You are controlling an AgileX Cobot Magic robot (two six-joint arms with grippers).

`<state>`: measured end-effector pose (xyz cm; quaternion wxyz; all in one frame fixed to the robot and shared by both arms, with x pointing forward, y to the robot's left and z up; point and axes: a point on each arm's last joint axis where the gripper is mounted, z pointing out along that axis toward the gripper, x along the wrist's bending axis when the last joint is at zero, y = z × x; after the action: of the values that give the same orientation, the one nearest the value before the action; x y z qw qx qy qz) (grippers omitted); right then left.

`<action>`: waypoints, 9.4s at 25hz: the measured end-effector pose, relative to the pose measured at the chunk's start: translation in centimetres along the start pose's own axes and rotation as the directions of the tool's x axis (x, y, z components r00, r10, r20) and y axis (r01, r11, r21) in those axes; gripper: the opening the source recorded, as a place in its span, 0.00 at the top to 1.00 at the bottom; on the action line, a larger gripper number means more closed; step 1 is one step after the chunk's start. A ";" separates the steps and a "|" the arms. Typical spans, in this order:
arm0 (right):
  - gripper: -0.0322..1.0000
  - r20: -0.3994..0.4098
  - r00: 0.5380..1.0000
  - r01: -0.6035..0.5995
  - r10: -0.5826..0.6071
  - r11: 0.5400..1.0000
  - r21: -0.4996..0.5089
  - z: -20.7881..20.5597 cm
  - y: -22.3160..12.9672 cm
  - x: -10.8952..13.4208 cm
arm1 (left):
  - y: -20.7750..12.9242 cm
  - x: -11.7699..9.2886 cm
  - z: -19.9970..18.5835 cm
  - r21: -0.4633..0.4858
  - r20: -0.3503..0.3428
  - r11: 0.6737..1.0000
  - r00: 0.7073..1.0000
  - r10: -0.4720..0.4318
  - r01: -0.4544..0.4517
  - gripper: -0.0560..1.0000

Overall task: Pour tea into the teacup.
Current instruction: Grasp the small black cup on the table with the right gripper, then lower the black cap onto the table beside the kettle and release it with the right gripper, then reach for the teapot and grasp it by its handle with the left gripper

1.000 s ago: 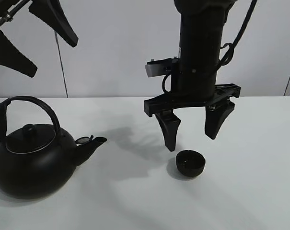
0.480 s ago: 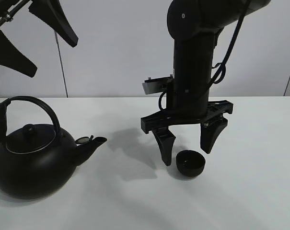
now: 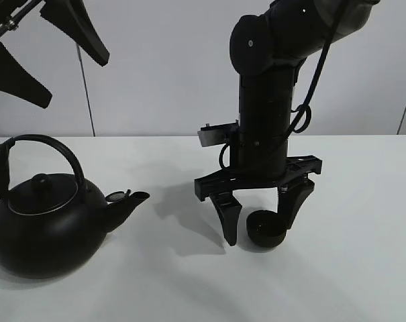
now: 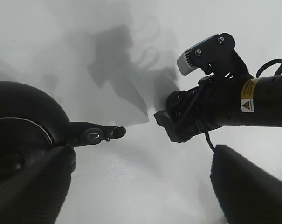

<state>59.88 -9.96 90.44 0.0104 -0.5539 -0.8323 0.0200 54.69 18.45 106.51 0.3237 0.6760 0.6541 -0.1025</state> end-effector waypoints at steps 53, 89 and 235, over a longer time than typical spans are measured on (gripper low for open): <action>0.58 0.031 0.989 0.150 -0.147 0.948 -0.282 -5.5 -0.8 7.3 | 0.0 0.0 0.0 0.000 -0.002 1.000 1.000 0.001 -0.001 0.38; 0.58 0.002 0.996 0.089 -0.091 0.974 -0.207 -0.2 0.3 7.9 | 0.0 0.0 0.0 -0.001 -0.002 1.000 1.000 0.001 -0.001 0.38; 0.44 -0.197 0.965 -0.226 0.171 0.926 -0.302 -18.8 -7.7 -7.1 | -8.2 -0.1 -8.5 -0.389 -0.264 0.751 0.846 0.464 -0.533 0.38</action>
<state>56.26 -19.10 109.63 -0.0125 -0.6293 -0.7600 -0.1617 44.45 22.69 110.63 0.4353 0.7386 0.4775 0.1925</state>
